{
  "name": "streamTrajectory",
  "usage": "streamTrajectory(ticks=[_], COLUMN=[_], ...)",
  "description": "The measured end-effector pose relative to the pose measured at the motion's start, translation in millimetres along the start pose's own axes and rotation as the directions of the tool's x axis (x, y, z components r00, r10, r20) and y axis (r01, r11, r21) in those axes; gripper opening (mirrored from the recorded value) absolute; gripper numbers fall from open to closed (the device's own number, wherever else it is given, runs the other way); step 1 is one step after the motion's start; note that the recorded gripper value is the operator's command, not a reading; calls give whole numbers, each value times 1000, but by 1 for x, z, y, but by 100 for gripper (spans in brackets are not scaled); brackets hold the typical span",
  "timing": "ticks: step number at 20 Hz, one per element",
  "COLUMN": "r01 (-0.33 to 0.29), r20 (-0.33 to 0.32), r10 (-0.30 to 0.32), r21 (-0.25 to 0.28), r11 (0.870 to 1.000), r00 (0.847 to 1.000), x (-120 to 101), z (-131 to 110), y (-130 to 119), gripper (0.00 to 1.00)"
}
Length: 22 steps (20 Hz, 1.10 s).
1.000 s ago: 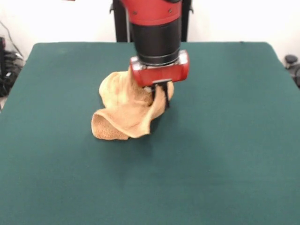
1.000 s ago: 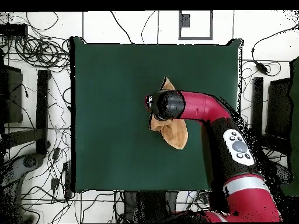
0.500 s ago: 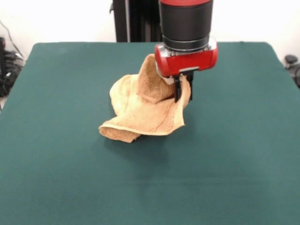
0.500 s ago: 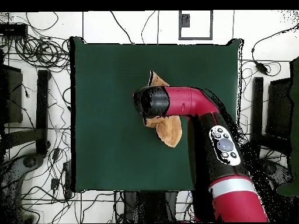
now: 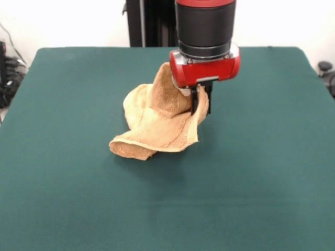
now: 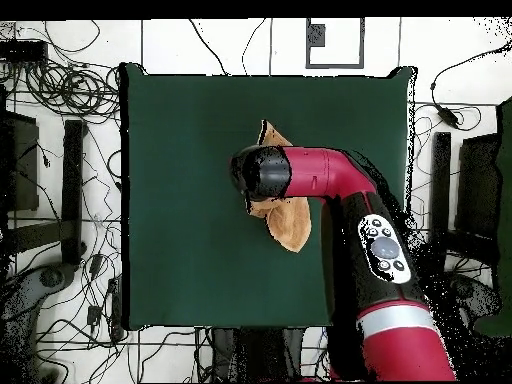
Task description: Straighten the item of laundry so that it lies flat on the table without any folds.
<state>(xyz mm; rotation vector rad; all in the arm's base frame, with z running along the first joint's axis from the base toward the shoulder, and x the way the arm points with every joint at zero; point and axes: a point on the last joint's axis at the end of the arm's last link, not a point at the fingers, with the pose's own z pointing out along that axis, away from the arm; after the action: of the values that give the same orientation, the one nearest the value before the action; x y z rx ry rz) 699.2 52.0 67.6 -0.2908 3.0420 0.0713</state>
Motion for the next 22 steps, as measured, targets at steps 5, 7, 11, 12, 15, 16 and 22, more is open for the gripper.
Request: streamTrajectory(ticks=[5, 7, 11, 12, 15, 16, 22], r01=[9, 17, 35, 39, 57, 60, 80], r20=[-10, -11, -10, -8, 1, 3, 19], r10=[-8, -17, -35, -38, -57, -60, -81], r21=[17, 22, 32, 34, 47, 49, 40], r11=[1000, 1000, 999, 999, 997, 997, 996], r00=[1000, 1000, 999, 999, 998, 998, 997], x=[3, 3, 0, 0, -5, -6, -14], z=[2, 2, -4, -5, -15, -17, -34], y=[3, 8, 25, 28, 45, 48, 101], gripper=[0, 0, 0, 0, 0, 0, 0])
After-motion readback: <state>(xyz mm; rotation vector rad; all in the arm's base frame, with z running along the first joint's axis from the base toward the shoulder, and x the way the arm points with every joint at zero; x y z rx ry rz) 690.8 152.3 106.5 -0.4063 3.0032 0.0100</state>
